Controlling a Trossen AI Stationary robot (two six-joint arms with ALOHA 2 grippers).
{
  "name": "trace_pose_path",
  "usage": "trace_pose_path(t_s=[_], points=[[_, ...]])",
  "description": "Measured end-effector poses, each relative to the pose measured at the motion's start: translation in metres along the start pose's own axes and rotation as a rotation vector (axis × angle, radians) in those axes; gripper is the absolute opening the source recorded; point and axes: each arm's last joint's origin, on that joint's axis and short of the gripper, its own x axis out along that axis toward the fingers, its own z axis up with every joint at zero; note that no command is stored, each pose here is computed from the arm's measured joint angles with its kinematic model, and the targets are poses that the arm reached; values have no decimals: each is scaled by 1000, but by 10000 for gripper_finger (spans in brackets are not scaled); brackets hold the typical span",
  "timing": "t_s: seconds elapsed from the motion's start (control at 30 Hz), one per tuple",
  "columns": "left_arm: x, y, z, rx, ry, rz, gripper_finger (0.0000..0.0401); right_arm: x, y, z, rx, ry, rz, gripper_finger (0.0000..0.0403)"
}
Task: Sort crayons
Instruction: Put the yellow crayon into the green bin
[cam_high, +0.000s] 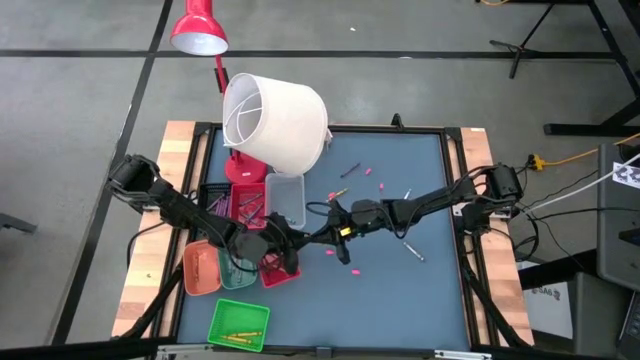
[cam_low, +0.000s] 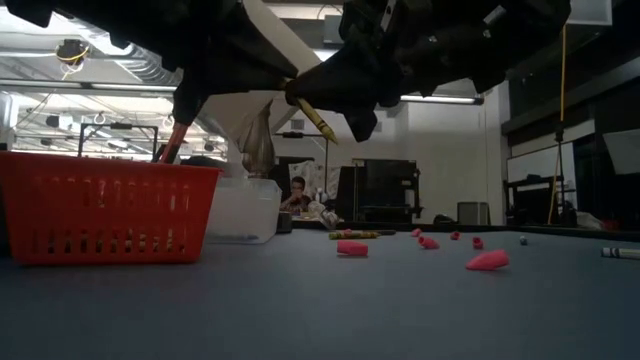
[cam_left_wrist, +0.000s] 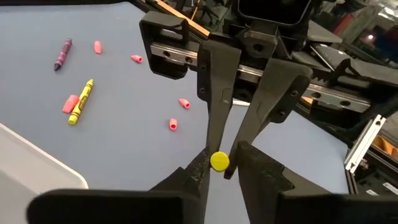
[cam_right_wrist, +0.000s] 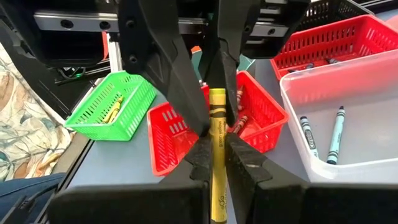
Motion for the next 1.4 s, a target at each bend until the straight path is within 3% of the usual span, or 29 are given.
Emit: trace_pose_path(t_s=[0.27, 0.6, 0.73, 1.07, 1.2, 1.4], points=[[0, 0, 0, 1, 1, 2, 11, 0, 0, 0, -2, 3, 1, 33], [0, -1, -1, 2, 32, -30, 15, 0, -1, -2, 3, 20, -4, 124], [-1, -4, -5, 8, 119, -114, 13, 0, 0, -6, 9, 67, 23, 137], [-14, -19, -18, -67, 381, -383, 14, -3, 6, -15, 42, 227, 334, 138], [-22, -26, -24, -70, 449, -447, 14, -3, 6, -19, 56, 269, 315, 138], [-42, -37, -39, -153, 728, -612, 14, -5, 3, -25, 74, 326, 272, 138]])
